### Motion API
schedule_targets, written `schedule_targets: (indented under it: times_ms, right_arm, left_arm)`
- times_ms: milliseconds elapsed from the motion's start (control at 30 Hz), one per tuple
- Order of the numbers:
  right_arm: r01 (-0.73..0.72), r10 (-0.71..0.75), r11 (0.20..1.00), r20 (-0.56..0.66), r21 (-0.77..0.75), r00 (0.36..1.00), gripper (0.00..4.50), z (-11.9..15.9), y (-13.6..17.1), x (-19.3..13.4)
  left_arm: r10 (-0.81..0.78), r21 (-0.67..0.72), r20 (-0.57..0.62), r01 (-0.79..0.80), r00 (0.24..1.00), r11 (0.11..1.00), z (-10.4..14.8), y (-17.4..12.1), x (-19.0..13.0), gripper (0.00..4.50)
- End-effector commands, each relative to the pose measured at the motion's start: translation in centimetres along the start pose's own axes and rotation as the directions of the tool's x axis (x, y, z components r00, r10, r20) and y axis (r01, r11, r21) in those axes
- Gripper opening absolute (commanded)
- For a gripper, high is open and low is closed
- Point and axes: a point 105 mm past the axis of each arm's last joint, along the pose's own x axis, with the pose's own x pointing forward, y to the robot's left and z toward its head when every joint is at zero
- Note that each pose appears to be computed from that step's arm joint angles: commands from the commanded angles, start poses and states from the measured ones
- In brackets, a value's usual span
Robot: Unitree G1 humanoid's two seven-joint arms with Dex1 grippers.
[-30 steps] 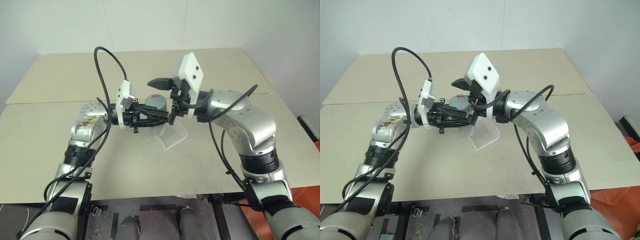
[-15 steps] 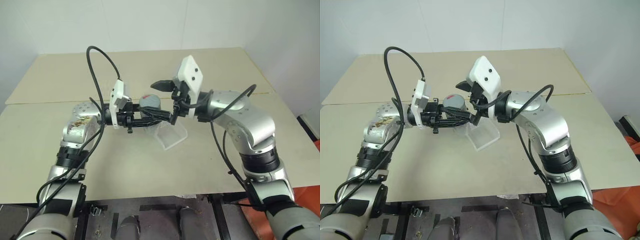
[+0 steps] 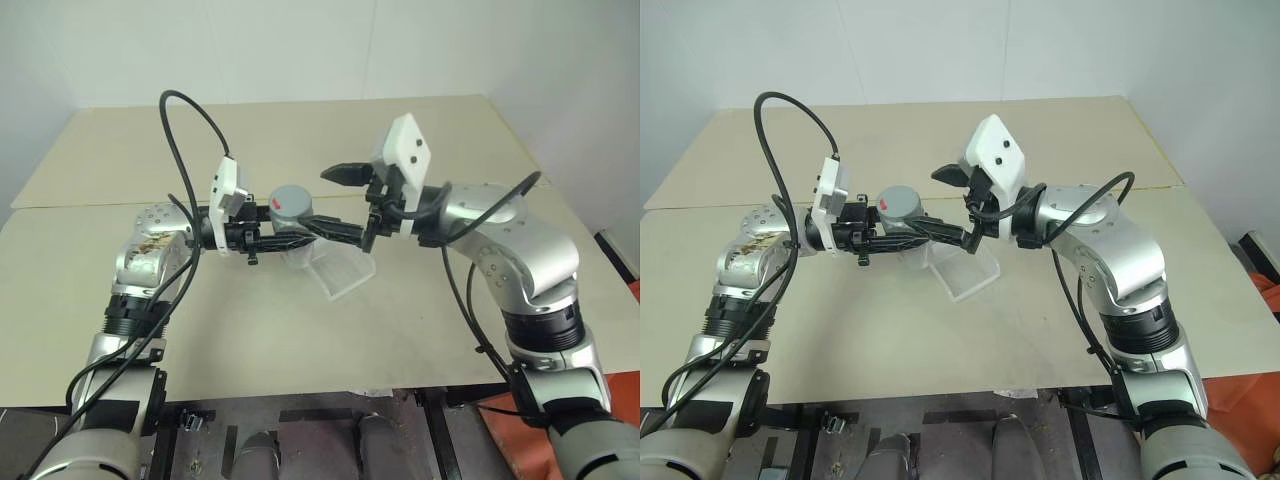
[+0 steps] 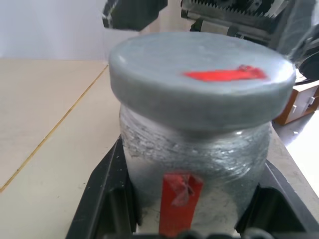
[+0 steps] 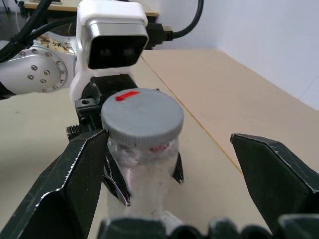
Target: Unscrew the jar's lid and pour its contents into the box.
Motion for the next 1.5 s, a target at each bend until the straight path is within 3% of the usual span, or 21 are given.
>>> schedule_targets:
  times_ms: [33,367,733,1367,1500]
  right_arm:
    - [0.040,-0.039,0.999,0.025,-0.030,0.999,4.45,1.0,-0.6,-1.0]
    - [-0.061,0.064,0.997,0.048,-0.048,0.997,4.45,1.6,1.2,-2.0]
    - [-0.037,0.038,0.999,0.043,-0.015,0.998,4.45,2.0,1.5,0.9]
    - [-0.107,0.106,0.994,0.032,0.027,0.994,4.45,1.8,2.7,2.6]
    - [-0.113,0.112,0.993,0.039,0.031,0.993,3.59,2.1,2.6,2.6]
  left_arm:
    - [-0.041,0.056,0.028,0.040,0.999,0.998,1.5,-0.7,0.1,1.94]
    - [-0.031,0.048,0.030,0.030,0.999,0.998,1.1,-0.6,0.3,1.94]
    - [-0.049,0.051,0.031,0.048,0.998,0.998,0.9,-0.8,1.2,1.94]
    - [-0.035,0.062,0.024,0.033,0.999,0.998,1.0,-0.8,0.8,1.94]
    - [-0.033,0.065,0.022,0.032,0.999,0.997,1.0,-0.7,0.7,1.94]
